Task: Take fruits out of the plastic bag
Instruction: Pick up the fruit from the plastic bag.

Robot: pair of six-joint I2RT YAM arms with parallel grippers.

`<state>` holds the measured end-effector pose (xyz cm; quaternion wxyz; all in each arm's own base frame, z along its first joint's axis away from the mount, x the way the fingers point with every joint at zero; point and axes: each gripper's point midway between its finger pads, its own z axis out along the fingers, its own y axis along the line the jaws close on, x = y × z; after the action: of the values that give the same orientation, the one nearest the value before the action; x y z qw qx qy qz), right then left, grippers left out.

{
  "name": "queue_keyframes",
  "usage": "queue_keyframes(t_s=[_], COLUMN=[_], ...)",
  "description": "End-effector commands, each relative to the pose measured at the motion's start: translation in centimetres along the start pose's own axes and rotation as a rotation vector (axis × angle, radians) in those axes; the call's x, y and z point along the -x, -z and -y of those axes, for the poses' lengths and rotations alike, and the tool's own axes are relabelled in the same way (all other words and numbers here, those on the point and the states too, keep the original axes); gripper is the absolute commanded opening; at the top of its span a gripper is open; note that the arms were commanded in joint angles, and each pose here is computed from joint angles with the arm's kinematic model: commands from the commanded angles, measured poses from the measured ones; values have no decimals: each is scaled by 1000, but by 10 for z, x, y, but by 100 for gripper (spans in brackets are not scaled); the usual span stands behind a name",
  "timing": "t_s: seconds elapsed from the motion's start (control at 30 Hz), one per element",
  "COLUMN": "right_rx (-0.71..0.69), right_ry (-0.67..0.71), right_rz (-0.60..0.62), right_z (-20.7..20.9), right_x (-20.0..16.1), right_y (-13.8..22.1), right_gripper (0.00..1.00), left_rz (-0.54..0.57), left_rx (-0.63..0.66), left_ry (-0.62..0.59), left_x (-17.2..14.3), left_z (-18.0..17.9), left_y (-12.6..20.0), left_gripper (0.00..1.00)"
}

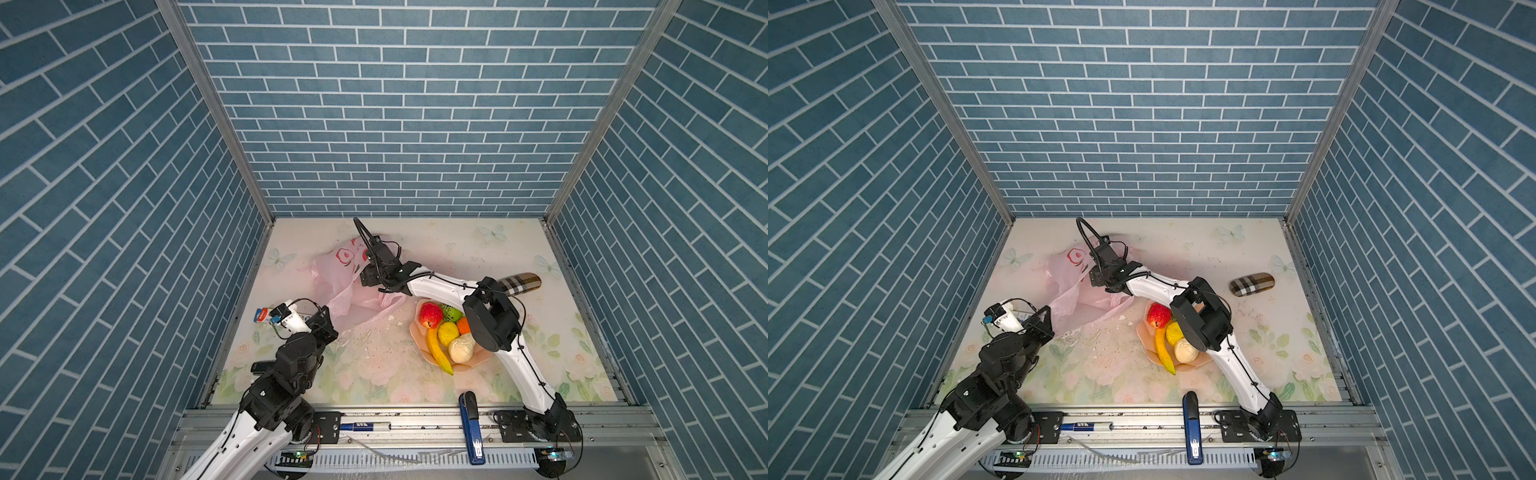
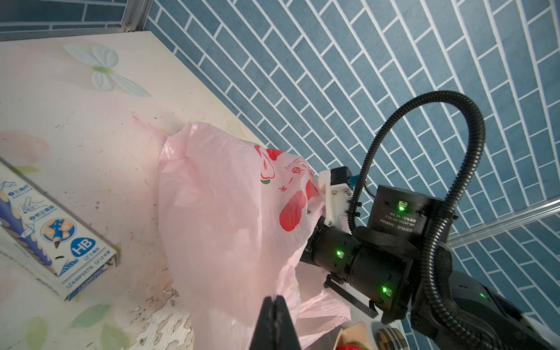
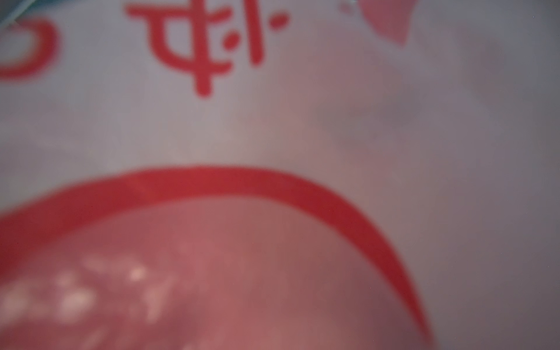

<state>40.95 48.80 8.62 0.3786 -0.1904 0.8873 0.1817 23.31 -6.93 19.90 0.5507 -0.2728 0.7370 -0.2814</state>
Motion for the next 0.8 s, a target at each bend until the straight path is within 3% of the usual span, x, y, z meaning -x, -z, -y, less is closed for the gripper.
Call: queue_keyframes(t_s=[0.0, 0.77], right_rx=[19, 30], right_ry=[-60, -167], right_rz=[43, 30], right_z=[-5, 5], right_x=[16, 19], right_y=[-6, -39], right_gripper=[85, 89], left_rz=[-36, -79], left_rx=[-18, -29], left_ry=[-12, -14], left_x=[-5, -14], left_z=[4, 2], left_y=[1, 4], left_gripper=[0, 0])
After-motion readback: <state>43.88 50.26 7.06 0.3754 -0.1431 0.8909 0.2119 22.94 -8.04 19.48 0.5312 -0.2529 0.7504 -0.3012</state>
